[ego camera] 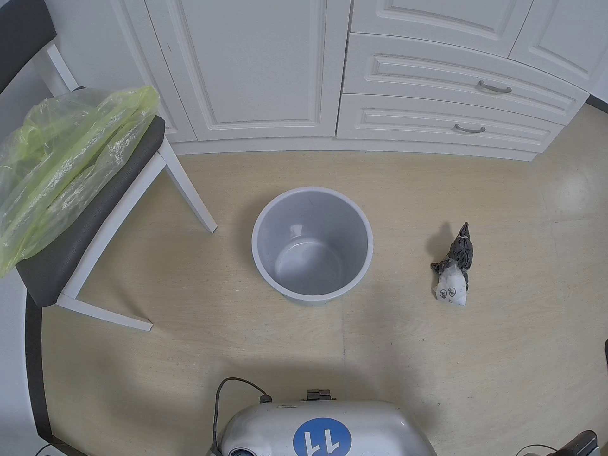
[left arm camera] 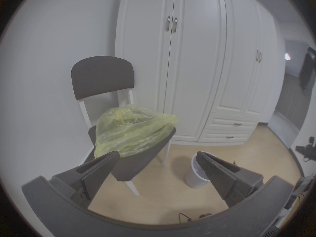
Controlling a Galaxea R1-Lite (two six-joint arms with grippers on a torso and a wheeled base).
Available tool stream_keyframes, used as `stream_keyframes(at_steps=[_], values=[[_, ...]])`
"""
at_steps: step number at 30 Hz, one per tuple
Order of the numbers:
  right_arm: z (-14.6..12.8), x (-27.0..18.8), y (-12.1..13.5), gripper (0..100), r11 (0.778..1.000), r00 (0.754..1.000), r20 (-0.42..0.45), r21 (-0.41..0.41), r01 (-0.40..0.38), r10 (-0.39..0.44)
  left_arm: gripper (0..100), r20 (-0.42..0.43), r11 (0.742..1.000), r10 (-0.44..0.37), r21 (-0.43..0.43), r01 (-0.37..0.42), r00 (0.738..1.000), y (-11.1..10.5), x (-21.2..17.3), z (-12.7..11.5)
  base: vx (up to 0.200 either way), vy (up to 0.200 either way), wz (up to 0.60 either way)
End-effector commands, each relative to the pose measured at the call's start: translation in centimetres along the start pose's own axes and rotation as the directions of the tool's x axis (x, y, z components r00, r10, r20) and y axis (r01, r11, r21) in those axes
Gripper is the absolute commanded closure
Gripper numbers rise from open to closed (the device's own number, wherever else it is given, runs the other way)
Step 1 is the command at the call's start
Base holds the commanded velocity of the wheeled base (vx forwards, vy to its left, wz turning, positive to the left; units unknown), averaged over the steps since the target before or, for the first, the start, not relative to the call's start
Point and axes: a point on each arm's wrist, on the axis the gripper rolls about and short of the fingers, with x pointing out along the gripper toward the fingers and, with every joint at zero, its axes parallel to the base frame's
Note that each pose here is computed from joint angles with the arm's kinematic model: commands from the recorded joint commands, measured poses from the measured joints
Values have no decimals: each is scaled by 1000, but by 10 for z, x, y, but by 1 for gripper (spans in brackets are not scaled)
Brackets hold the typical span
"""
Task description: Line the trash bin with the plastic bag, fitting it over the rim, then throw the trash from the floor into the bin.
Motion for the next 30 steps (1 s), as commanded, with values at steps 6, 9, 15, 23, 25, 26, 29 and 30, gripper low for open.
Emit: stream_keyframes(at_steps=[6,9,15,23,25,26,29,30], values=[[104,111,-11,0,992,983,-151,52,114,-105,0,-273,851,428,444,-281,862,56,208,74,0,0,0],[85,108,-11,0,993,974,-208,56,105,-91,0,-308,867,410,423,-262,859,74,207,70,0,0,0],[76,115,-12,0,993,962,-258,58,103,-84,0,-318,864,447,396,-312,836,99,187,64,0,0,0],[74,114,-12,0,993,961,-263,58,103,-85,0,-371,867,475,352,-353,798,128,165,44,0,0,0],[73,113,-12,0,993,961,-264,59,102,-83,0,-383,865,481,352,-357,789,134,162,39,0,0,0],[74,113,-12,0,993,961,-263,58,103,-85,0,-385,866,480,352,-356,788,136,161,38,0,0,0],[74,113,-12,0,993,961,-263,60,104,-85,0,-391,865,483,355,-355,784,144,158,34,0,0,0],[74,113,-12,0,993,961,-263,61,106,-86,0,-393,865,484,352,-358,782,145,157,33,0,0,0]])
